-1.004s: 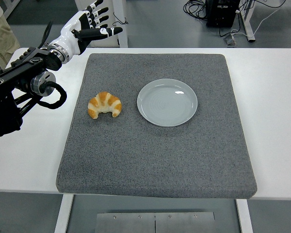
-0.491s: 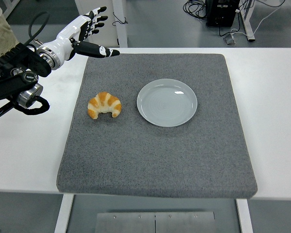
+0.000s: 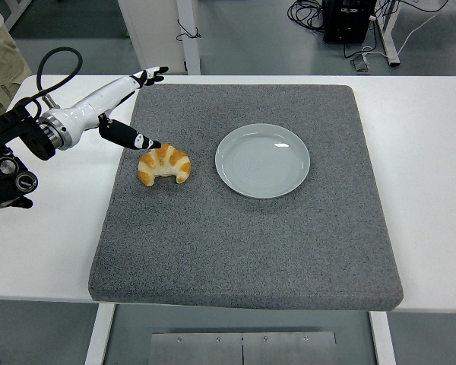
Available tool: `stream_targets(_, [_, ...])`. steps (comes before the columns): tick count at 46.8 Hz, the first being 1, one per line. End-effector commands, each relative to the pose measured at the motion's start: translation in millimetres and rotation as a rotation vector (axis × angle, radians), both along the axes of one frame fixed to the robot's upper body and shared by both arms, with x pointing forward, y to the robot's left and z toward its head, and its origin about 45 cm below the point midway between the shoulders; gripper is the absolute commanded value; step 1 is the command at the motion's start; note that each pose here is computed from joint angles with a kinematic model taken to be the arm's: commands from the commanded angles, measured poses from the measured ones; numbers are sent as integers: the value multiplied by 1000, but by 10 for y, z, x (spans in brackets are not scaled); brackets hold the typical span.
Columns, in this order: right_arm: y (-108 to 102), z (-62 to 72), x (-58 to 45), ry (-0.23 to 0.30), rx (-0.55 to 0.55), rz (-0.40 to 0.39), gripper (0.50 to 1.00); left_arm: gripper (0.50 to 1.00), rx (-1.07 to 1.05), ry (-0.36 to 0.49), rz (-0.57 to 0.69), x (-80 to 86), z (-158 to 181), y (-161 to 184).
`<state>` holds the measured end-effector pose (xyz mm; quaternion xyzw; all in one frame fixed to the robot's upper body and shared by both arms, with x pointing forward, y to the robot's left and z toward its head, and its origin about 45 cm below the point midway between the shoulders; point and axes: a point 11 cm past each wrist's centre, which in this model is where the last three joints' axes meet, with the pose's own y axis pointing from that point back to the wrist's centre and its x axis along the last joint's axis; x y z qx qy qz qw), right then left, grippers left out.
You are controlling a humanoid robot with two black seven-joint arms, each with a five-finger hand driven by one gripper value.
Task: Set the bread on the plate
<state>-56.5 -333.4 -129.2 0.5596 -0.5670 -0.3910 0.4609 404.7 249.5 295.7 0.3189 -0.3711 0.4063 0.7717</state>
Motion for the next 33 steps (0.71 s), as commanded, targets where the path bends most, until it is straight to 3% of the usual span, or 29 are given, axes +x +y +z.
stream_targets(1, [-2,1,1,-1,-1,0,1000,986,73,-27,-24,-47,-94,29])
stream_targets(7, [-2,0,0,0,-1,0,1000,984,163,-113,-49,-78,-177,63])
stream_targets(16, [-2,1,1,-1,0,0,1000,984,215,-81,-38,-76,-450,155])
stream_targets(33, [3,0,0,0,1,0,1000,986,171,-111,-74,-94,-598,-89])
